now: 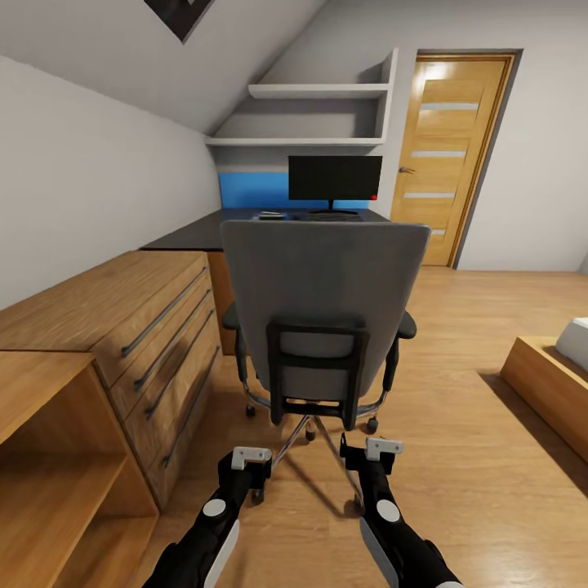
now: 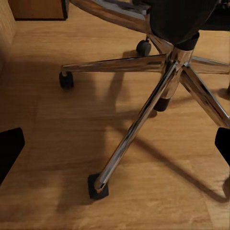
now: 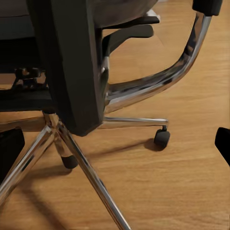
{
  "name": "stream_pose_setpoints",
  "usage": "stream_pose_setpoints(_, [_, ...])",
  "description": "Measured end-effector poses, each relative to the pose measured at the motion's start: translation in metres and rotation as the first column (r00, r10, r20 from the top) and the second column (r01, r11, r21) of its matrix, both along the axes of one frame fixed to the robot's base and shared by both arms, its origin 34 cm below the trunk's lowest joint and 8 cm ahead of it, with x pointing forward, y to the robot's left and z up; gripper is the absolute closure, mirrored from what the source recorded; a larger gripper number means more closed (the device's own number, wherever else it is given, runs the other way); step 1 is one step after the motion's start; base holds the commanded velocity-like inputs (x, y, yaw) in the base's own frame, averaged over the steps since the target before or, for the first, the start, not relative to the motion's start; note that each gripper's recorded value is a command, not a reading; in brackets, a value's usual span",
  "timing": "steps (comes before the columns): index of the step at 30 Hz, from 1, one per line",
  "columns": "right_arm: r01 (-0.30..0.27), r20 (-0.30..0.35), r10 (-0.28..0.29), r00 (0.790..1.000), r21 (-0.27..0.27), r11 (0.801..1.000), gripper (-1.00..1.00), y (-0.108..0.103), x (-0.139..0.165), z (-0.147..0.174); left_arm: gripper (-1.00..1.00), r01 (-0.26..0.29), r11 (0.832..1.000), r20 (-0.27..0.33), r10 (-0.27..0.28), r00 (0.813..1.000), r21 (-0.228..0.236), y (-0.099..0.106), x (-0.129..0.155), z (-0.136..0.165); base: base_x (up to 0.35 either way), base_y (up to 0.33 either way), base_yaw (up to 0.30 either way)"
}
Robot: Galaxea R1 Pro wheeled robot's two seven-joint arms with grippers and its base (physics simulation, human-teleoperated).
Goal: In the bedroom, organize the workspace by keeping the computer under the desk, ensuring the monitor is on the desk, placing the keyboard on the desk next to the monitor, placing the mouse on the desk next to the keyboard, moving the folder from the swivel chair onto the desk next to the mouse, stacking the notebook on top of the folder with the pen on top of the notebook, and positioning the swivel chair next to the desk.
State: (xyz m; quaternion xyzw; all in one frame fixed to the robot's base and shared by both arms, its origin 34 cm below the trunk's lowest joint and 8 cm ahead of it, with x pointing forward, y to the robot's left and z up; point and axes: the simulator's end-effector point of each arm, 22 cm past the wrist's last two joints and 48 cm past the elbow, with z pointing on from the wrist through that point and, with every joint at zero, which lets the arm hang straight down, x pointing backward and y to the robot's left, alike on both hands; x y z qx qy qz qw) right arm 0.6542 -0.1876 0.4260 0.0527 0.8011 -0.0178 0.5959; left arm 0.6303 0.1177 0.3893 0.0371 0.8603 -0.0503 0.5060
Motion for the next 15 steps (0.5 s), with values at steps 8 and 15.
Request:
stream_pose_setpoints(8, [-0.002, -0.002, 0.002, 1.000, -0.001, 1.000, -1.00, 0.000, 0.000, -0.001, -1.00, -0.002, 1.000, 0.001, 0.002, 1.000, 0.001, 0.000, 0.000, -0.001, 0.057, -0.017, 0.000])
stream_pose_setpoints(15, [-0.009, -0.024, 0.009, 1.000, -0.008, 1.000, -1.00, 0.000, -0.007, -0.014, -1.00, 0.003, 1.000, -0.002, -0.003, 1.000, 0.002, -0.001, -0.001, -0.002, 0.008, -0.003, 0.000])
